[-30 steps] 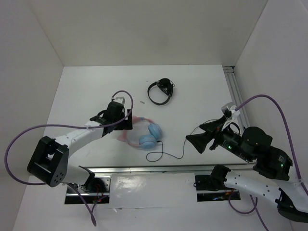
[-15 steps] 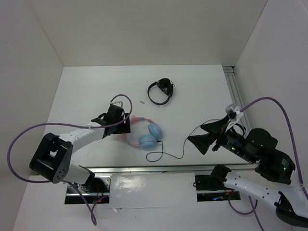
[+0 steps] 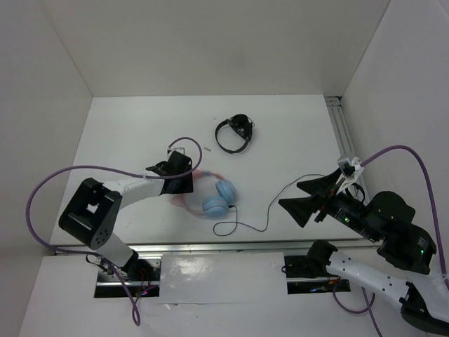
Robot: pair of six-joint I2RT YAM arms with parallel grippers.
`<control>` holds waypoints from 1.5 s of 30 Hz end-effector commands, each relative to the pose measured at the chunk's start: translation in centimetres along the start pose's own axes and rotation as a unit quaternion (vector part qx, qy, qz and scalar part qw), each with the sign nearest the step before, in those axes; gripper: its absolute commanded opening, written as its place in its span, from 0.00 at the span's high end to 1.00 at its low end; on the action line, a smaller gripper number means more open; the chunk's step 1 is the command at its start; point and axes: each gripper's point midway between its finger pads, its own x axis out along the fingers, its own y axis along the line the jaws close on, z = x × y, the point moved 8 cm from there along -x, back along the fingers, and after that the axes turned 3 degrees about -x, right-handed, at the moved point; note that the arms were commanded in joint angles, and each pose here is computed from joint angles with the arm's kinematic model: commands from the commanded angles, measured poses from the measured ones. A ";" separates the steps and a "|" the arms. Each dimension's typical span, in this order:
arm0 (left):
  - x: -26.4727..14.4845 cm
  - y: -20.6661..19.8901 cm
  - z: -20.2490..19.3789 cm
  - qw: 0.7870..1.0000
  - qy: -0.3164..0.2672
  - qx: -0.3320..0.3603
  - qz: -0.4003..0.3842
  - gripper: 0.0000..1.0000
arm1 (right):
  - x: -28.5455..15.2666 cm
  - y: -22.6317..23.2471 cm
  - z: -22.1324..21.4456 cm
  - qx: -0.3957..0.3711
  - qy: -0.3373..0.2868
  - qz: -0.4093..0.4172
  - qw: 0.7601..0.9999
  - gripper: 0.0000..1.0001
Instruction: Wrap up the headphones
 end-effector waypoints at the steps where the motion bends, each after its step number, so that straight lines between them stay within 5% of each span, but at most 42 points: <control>1: 0.3 0.3 -1.7 0.998 0.049 -0.010 0.033 0.28 | -0.3 0.6 1.4 -0.007 -0.026 0.019 0.999 0.01; 7: -0.5 -0.2 -2.5 0.994 0.067 0.000 0.091 0.36 | -0.3 0.7 1.7 -0.002 -0.041 0.025 0.999 0.01; 10: -0.2 -0.3 -2.6 0.992 0.071 0.004 0.107 0.64 | -0.3 0.7 1.6 -0.001 -0.046 0.026 0.999 0.01; 16: 1.0 0.3 -4.0 0.985 0.104 0.005 0.136 0.69 | -1.2 1.0 2.5 0.003 -0.064 0.033 0.997 0.01; 20: 1.2 0.3 -3.7 0.985 0.103 -0.007 0.139 1.00 | -1.3 0.9 2.8 -0.013 -0.063 0.022 0.998 0.01; 25: -0.4 -0.5 -1.3 0.986 0.078 -0.048 0.143 1.00 | 0.3 0.2 1.7 -0.029 -0.034 0.007 0.999 0.01; 33: -13.2 -0.2 7.5 0.967 -0.071 -0.120 0.211 1.00 | 9.5 -0.6 -2.3 -0.095 0.014 0.096 0.991 0.01; 38: -20.1 2.2 9.2 0.958 -0.109 -0.114 0.240 1.00 | 12.1 -0.6 -3.0 -0.148 -0.027 0.150 0.977 0.01; 45: -26.1 6.0 10.3 0.960 -0.151 -0.134 0.192 1.00 | 15.7 -1.7 -3.4 -0.178 -0.065 0.122 0.974 0.01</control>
